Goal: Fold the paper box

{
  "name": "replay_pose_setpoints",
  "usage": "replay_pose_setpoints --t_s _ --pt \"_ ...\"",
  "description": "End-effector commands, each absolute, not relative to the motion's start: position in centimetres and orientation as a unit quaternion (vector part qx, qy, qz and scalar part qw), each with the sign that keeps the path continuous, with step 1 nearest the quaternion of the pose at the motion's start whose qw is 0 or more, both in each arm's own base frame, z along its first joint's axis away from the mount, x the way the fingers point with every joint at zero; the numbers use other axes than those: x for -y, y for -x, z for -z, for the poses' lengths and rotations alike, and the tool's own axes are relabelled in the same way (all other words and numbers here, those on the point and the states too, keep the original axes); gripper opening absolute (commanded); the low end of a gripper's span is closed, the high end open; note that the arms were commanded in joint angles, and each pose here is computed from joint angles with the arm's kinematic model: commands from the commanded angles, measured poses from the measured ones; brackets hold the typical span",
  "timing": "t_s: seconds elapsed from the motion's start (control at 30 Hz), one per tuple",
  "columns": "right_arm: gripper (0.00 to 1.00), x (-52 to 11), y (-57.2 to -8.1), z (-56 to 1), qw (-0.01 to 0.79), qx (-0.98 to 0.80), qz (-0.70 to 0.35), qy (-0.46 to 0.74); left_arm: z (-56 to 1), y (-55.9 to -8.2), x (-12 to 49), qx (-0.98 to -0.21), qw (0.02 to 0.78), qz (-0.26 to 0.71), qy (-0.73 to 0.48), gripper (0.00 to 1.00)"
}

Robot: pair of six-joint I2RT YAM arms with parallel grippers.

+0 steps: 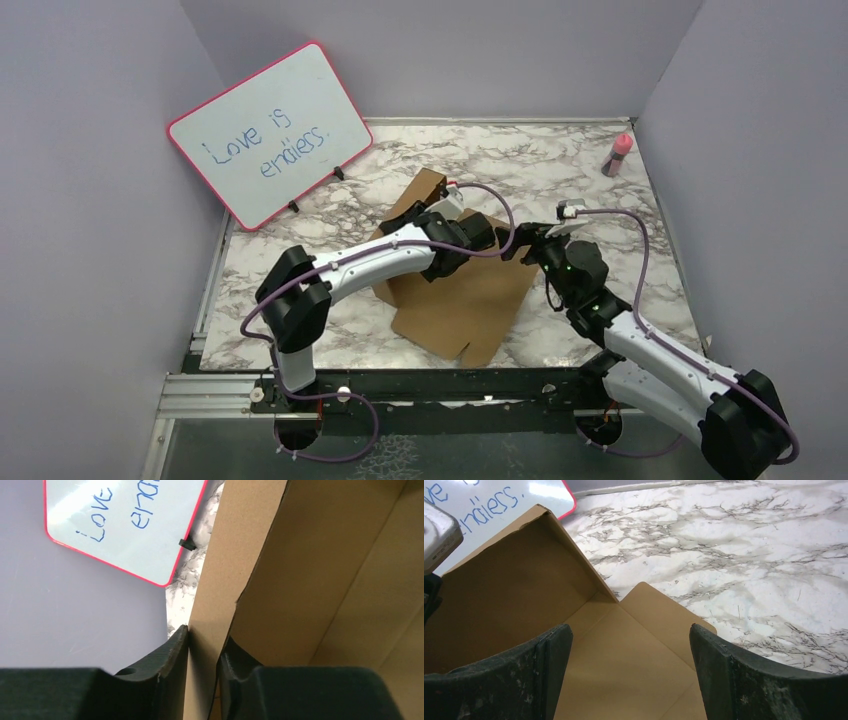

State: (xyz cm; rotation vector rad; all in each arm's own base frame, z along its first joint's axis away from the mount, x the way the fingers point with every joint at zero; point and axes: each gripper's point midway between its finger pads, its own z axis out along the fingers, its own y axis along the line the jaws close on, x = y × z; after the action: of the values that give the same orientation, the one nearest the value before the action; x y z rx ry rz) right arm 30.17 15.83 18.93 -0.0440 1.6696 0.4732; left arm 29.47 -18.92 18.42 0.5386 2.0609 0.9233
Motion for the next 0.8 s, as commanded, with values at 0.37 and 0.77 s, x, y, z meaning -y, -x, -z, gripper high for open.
replay_pose_setpoints --t_s 0.37,0.77 --pt "0.94 -17.8 -27.4 -31.3 0.667 -0.689 -0.256 0.123 -17.2 -33.0 13.1 -0.905 0.376 -0.180 -0.081 0.24" --pt "1.00 -18.7 -28.1 -34.3 0.638 -0.714 -0.249 0.143 -10.5 -34.3 13.4 -0.943 0.327 0.053 0.037 0.24"
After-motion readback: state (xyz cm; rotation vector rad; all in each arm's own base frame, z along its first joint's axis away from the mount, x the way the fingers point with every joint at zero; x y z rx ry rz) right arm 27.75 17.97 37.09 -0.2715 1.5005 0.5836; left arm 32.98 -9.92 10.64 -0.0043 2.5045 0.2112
